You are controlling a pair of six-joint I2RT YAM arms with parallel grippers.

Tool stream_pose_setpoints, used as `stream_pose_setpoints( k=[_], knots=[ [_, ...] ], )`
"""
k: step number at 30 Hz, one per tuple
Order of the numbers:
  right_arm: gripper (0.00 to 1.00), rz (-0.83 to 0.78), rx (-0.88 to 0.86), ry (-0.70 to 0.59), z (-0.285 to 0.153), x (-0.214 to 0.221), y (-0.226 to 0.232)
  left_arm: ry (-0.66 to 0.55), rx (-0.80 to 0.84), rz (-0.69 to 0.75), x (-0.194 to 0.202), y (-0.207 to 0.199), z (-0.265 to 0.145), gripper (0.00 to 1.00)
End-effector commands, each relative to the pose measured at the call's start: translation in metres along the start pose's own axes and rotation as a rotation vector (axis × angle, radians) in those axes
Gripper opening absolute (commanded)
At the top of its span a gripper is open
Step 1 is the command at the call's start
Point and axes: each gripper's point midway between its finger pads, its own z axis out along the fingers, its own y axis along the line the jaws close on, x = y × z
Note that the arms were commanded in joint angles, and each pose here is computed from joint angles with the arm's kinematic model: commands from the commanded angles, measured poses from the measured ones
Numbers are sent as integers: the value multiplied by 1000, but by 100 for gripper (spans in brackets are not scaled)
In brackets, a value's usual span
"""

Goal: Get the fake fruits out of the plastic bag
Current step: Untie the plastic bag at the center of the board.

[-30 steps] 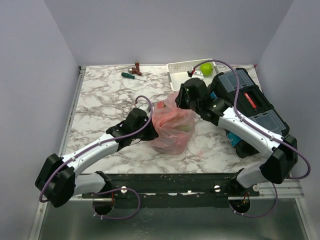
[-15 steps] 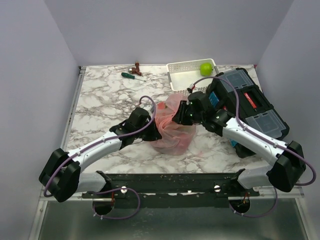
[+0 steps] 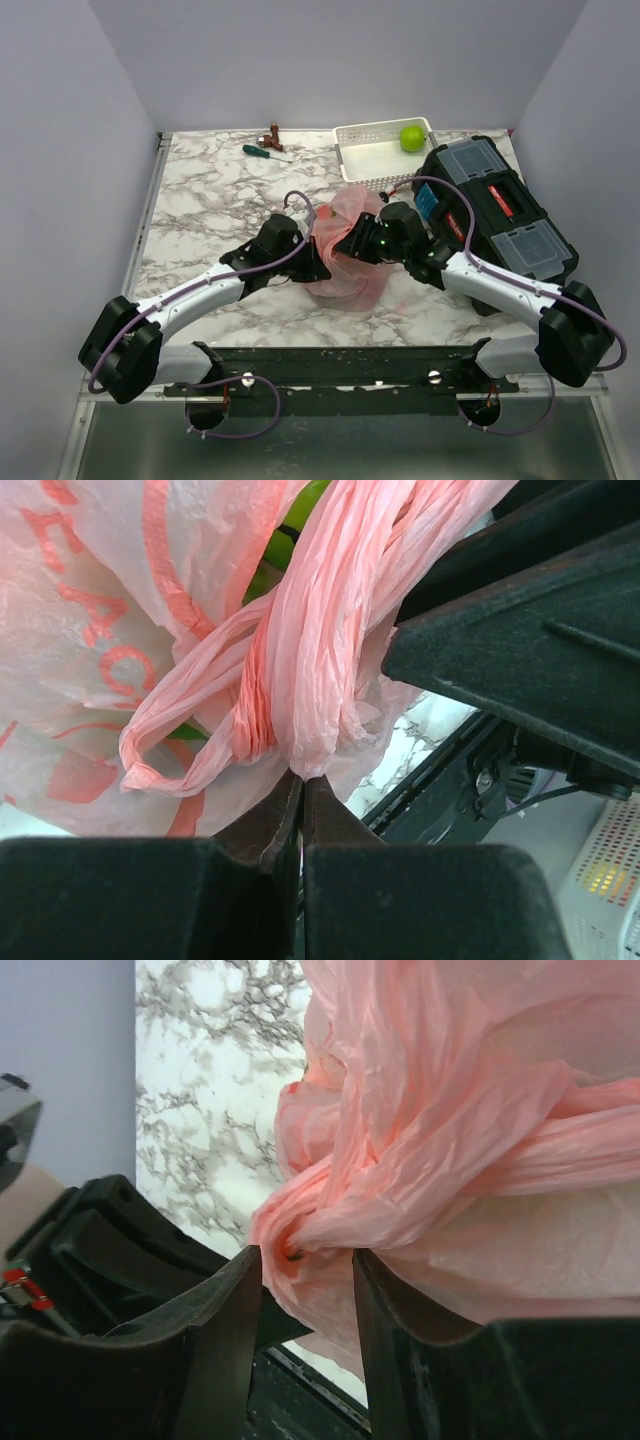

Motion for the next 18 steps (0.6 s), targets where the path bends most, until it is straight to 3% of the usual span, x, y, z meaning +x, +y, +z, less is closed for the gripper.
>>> stream_pose_setpoints(
  k=[1,5,14,17,18],
  knots=[
    [46,40,-71,-114,-6,-24,18,45,39,-80,15,0,10,0],
    [46,28,4,-196,-11,-40,7,8,72,-123,15,-4,11,0],
    [41,19,101,-214,0,-46,-8,0,41,-68,13,-3,3,0],
    [11,26,82,-201,10,-45,-4,13,58,-78,14,-6,7,0],
    [7,27,76,-199,11,-46,-2,19,59,-87,14,-6,9,0]
  ],
)
